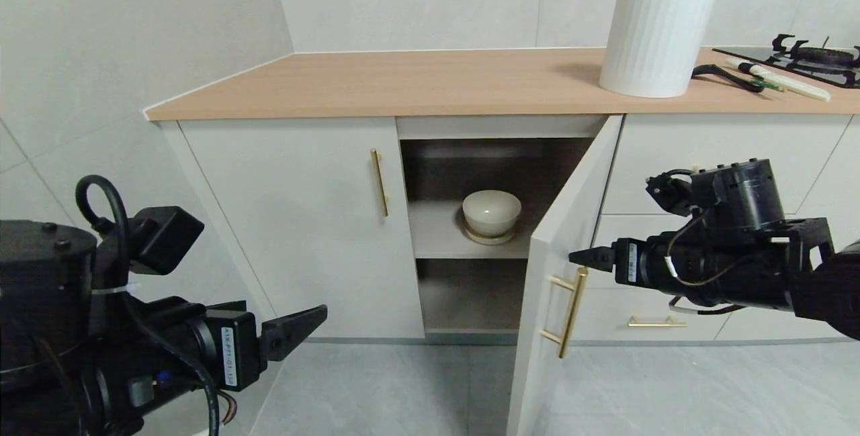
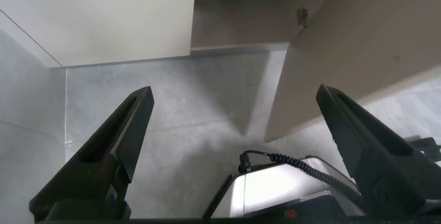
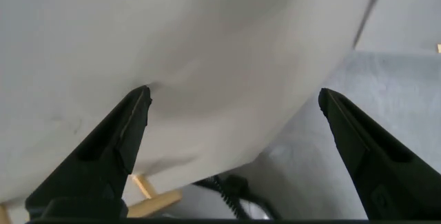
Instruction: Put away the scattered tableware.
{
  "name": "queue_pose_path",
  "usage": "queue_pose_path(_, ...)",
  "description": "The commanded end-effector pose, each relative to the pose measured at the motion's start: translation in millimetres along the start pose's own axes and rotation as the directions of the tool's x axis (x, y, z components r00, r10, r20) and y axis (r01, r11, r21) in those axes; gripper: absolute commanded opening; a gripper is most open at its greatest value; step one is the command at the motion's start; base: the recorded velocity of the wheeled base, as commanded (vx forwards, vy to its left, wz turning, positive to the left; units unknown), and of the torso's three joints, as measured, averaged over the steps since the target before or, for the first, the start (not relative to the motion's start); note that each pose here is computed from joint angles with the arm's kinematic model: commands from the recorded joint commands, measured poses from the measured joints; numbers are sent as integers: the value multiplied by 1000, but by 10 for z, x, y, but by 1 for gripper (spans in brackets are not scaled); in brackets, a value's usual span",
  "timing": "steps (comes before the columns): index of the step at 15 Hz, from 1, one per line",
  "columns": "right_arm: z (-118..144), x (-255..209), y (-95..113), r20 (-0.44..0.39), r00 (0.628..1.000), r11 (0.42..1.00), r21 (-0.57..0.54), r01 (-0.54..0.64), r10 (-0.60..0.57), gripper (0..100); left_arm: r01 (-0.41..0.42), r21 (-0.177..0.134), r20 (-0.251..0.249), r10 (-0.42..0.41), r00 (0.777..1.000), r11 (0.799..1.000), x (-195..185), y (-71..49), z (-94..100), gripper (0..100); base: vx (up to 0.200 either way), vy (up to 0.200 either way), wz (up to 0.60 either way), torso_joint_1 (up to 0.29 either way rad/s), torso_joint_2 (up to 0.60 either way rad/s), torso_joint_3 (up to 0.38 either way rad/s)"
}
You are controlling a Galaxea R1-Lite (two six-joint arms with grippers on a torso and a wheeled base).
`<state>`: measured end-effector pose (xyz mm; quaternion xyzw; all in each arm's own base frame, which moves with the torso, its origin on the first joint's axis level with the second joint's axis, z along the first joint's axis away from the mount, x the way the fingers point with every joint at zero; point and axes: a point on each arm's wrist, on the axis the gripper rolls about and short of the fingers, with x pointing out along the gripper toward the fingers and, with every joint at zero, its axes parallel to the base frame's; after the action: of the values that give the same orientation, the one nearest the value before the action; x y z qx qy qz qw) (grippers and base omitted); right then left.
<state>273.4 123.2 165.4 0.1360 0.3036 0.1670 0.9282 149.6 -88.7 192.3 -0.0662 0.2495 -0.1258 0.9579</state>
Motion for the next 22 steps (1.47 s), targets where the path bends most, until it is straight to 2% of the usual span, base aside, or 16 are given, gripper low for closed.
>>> queue_pose_path(1,10,188,66,-22,1000,999,-45,-18,17,100,-1,-1,2,1,1000,1000,-2,1,0,100,0,0,0,0,0,0)
queue_pose_path(5,173,460,306,8,997,993,-85,-77,78,100,2,-12,32,-1,999,1000,18,1,24,100,0,0,0,0,0,0)
queue_pose_path(9,273,786,438,27,995,991,-91,-94,97,100,-4,-27,66,5,998,1000,20,19,49,100,0,0,0,0,0,0)
queue_pose_path(13,229,964,436,22,997,996,-63,-70,72,100,-22,-27,72,24,997,999,27,28,40,100,0,0,0,0,0,0)
queue_pose_path(15,261,1011,445,45,998,999,-31,-44,45,100,-41,-37,92,44,995,998,44,41,63,100,0,0,0,0,0,0)
queue_pose_path(19,263,1066,451,53,998,999,-13,-31,32,100,-44,-33,89,47,995,998,38,46,52,100,0,0,0,0,0,0)
queue_pose_path(22,272,1090,453,76,997,999,-6,-32,33,100,-45,-34,86,48,995,998,43,46,47,100,200,0,0,-4,4,9)
